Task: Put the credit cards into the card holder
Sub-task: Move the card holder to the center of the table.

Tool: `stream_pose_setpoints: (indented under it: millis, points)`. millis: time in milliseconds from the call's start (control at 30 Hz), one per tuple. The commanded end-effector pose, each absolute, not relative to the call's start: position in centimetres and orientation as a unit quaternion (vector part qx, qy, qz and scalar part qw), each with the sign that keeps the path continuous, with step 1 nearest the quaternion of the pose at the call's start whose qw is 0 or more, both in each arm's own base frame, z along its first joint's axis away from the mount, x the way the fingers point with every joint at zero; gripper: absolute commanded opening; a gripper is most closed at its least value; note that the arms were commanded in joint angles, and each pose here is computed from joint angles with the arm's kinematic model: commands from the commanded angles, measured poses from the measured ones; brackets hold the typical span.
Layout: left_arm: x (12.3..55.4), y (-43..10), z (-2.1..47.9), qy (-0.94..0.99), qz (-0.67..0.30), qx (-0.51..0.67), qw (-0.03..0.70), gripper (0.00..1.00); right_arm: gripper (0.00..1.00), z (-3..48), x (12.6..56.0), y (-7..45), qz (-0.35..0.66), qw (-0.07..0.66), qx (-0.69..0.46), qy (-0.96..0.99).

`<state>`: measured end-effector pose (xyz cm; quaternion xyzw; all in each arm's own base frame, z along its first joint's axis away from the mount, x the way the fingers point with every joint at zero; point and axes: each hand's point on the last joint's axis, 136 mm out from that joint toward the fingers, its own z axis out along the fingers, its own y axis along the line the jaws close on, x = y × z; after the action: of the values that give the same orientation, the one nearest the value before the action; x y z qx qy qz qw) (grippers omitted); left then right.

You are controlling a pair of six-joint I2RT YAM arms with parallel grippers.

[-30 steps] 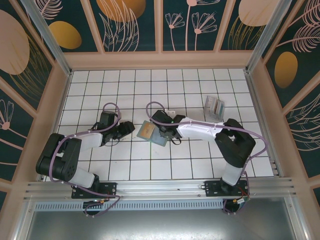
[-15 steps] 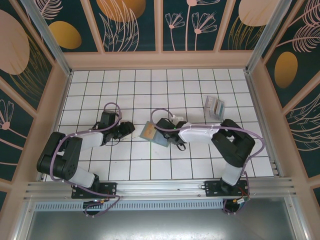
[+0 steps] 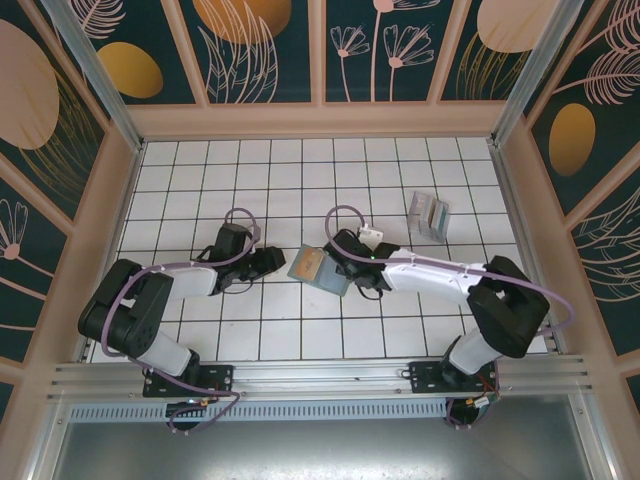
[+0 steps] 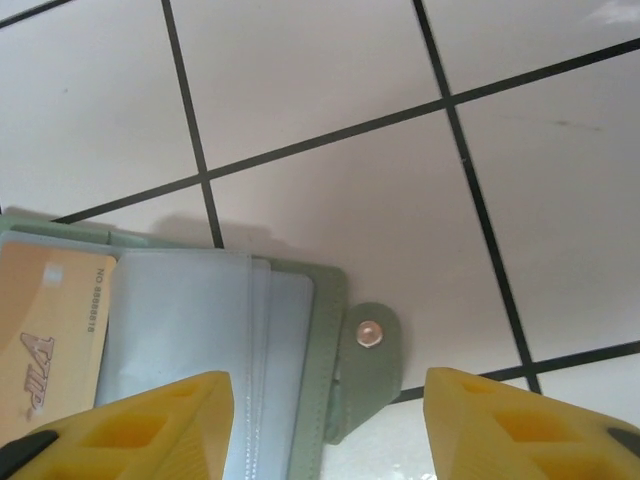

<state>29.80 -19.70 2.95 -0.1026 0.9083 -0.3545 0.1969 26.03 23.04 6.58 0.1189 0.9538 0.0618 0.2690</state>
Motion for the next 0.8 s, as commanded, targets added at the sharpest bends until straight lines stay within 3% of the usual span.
stream_pose_setpoints:
  millis: [0, 167, 467, 667, 767]
  points:
    - [30.5, -20.4, 3.3, 0.905, -0.364, -0.097, 0.199, 0.49, 0.54, 4.8, 25.7, 22.7, 0.038, 0.228, 0.161, 0.959]
    - [30.4, -20.1, 2.8, 0.909, -0.353, -0.097, 0.197, 0.48, 0.52, 3.5, 25.2, 23.1, 0.073, 0.190, 0.181, 0.962]
    - [30.3, -20.0, 2.1, 0.911, -0.349, -0.103, 0.193, 0.45, 0.41, 0.7, 24.6, 22.1, 0.012, 0.173, 0.148, 0.974]
    - [30.1, -19.2, 2.0, 0.914, -0.334, -0.113, 0.202, 0.44, 0.40, 3.0, 24.7, 19.8, -0.050, 0.231, 0.147, 0.960]
    - [30.2, -18.9, 1.9, 0.917, -0.324, -0.115, 0.204, 0.44, 0.30, 3.6, 24.6, 19.4, -0.037, 0.244, 0.151, 0.957]
